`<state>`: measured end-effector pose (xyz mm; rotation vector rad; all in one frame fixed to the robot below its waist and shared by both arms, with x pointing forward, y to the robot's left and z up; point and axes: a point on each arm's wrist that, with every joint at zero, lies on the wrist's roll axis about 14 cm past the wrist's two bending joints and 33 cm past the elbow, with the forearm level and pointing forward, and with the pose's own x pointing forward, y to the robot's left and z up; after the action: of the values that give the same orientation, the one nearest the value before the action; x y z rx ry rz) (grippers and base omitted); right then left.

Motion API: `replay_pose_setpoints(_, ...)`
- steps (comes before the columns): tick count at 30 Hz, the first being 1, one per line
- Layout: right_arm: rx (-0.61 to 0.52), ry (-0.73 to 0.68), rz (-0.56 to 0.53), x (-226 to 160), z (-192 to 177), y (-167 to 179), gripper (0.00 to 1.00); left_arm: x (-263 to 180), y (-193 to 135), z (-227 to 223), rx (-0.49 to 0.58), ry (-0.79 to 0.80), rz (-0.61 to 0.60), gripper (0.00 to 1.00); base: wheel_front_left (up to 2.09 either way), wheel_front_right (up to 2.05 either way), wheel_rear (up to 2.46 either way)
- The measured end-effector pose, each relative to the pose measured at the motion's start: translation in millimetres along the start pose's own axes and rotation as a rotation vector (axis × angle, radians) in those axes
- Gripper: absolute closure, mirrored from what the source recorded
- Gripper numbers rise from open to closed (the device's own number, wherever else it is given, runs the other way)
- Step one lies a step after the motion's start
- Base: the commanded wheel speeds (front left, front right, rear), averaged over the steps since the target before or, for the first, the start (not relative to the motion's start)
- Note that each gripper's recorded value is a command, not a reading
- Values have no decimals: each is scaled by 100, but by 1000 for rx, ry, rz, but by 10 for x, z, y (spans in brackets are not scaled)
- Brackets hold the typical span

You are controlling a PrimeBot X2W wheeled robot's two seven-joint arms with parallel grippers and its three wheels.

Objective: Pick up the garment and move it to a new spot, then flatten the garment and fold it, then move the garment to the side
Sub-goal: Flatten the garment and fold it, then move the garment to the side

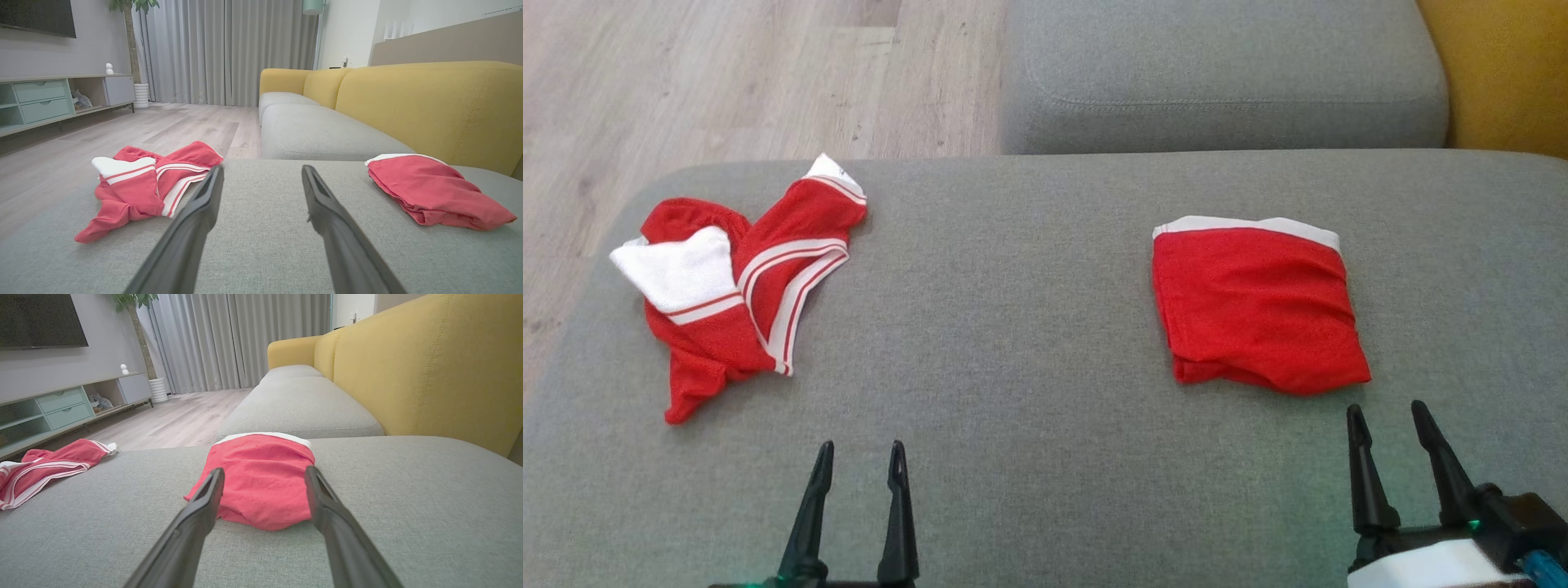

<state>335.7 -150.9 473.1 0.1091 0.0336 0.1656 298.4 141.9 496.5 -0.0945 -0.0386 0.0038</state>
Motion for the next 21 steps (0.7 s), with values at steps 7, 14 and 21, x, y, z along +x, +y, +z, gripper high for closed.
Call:
replay_pose_setpoints(7, 2, 11, 20, -20, -37, 67, 0, 8, 10, 1, 2, -1, 1, 0, 0, 0, 0)
replay_pose_setpoints(14, -9, 9, 29, -29, -29, 85, 0, 3, 59, -21, 8, 5, 13, 0, 0, 0, 0)
replay_pose_setpoints(21, -11, 1, 30, -46, -4, 91, 0, -8, 67, -32, 18, 6, 12, 0, 0, 0, 0)
